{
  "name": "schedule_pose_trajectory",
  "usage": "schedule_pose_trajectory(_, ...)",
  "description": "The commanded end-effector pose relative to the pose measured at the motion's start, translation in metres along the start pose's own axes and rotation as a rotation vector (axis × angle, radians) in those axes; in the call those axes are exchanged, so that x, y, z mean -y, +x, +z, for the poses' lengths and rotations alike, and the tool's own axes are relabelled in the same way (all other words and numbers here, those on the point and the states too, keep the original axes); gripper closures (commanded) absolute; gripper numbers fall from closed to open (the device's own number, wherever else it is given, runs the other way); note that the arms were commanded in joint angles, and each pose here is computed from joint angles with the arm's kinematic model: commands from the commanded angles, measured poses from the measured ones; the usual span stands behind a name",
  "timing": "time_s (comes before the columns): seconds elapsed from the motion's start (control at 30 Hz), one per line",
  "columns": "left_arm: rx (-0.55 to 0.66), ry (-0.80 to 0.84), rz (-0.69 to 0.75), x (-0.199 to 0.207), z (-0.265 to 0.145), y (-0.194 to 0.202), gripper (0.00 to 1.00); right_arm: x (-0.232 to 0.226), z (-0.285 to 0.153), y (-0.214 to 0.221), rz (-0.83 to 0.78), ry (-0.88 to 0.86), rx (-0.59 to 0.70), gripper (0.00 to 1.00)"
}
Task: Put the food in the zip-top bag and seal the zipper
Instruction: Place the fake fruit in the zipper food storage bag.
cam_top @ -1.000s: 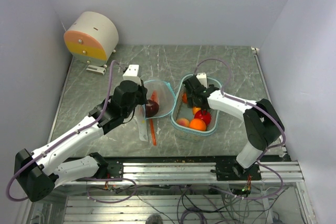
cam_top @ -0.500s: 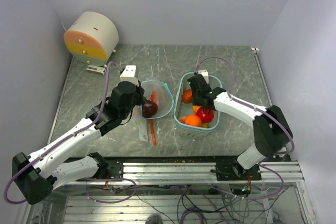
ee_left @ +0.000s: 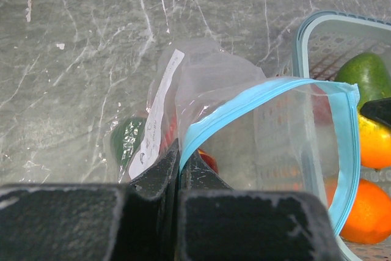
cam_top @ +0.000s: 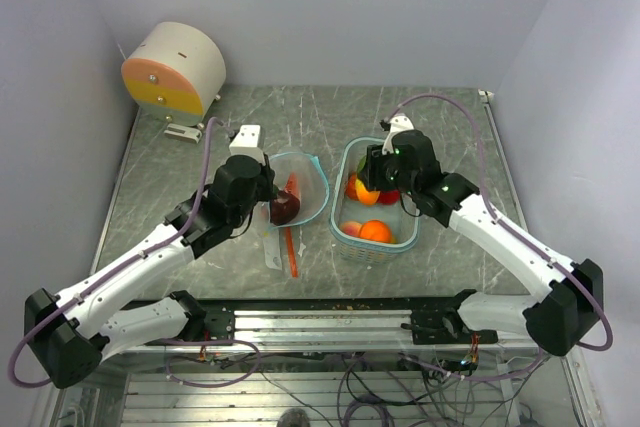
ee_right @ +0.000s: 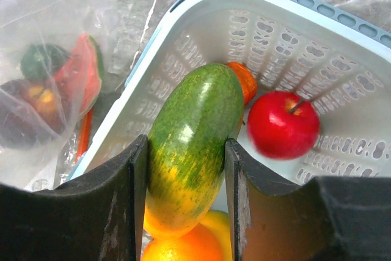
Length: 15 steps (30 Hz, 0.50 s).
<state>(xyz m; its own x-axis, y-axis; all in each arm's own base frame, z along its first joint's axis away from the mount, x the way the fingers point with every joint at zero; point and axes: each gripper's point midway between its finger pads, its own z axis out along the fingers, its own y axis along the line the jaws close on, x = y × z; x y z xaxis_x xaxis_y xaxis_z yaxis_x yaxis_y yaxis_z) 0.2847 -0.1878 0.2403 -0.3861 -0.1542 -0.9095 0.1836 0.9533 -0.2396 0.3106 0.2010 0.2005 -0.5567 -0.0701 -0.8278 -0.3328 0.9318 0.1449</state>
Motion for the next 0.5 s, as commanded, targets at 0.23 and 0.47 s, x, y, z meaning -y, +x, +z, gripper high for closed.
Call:
schedule_pose_trajectory(0.23,-0.002,0.028,-0.029,0.011,0.012,0.000,0.93,-0.067,-0.055,-0.065,0.001,-0.384,0.208,0.99)
schedule_pose_trajectory(0.47,-0.025,0.061,-0.037,0.026,0.024,0.002,0.93,-0.108,-0.089,-0.085,0.004,-0.639,0.316,1.00)
